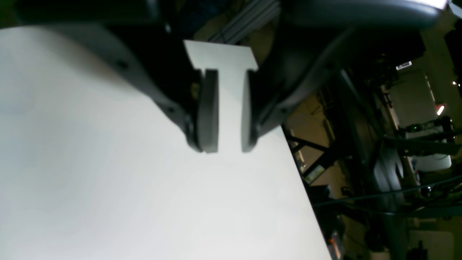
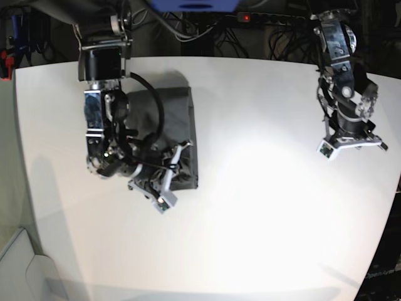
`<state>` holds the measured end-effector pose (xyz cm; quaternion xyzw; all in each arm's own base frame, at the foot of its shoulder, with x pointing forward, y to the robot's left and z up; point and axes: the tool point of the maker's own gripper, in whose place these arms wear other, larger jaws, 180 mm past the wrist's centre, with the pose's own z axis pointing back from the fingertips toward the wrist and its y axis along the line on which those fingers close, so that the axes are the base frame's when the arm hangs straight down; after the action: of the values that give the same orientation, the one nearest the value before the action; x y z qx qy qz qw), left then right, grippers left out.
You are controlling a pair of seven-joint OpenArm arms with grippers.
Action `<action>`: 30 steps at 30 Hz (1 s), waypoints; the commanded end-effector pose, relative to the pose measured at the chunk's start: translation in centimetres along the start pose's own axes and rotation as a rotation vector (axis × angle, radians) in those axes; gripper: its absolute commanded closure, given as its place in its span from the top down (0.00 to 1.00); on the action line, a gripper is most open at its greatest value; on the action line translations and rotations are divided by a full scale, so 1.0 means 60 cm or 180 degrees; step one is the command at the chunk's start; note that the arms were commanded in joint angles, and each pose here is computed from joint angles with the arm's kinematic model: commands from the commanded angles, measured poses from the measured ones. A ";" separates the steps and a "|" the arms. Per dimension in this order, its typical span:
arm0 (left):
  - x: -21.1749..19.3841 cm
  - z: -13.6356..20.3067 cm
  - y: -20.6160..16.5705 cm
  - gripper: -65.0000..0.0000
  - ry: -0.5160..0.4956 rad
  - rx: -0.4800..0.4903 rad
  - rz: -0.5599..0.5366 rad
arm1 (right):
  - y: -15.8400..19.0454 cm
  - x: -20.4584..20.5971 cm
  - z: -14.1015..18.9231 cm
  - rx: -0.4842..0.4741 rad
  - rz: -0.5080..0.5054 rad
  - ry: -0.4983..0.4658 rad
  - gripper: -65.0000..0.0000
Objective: Layout the t-shirt on the table in an organized manner, then fold the t-shirt properly
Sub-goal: 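Release the bundle and press it square with the right gripper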
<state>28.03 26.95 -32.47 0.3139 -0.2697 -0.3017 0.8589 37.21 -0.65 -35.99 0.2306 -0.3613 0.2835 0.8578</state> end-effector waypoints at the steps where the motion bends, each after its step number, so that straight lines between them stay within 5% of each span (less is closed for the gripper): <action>1: 0.007 0.007 0.016 0.17 -0.0042 0.0106 0.0031 | -0.009 0.031 0.001 -0.0004 0.0032 -0.0161 0.00; 12: -0.023 0.010 -0.017 0.17 0.0078 -0.0029 -0.0042 | -0.050 0.016 -0.057 0.0141 -0.0396 -0.0227 0.01; 19: -0.023 0.012 -0.017 0.17 0.0075 -0.0030 -0.0044 | -0.063 0.055 -0.057 0.0126 -0.0352 -0.0322 0.01; 25: -0.006 0.024 -0.019 0.17 -0.0023 -0.0017 0.0054 | -0.085 0.086 -0.022 -0.0038 -0.0117 -0.0367 0.00; 30: 0.021 0.037 -0.080 0.16 -0.0204 -0.0357 0.0407 | -0.098 0.071 0.051 -0.0365 0.0157 -0.0355 0.00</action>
<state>25.82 22.00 -34.65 0.2286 -0.2934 -0.2734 0.8871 41.26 -5.60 -33.49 0.1838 -0.4090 0.2682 0.8527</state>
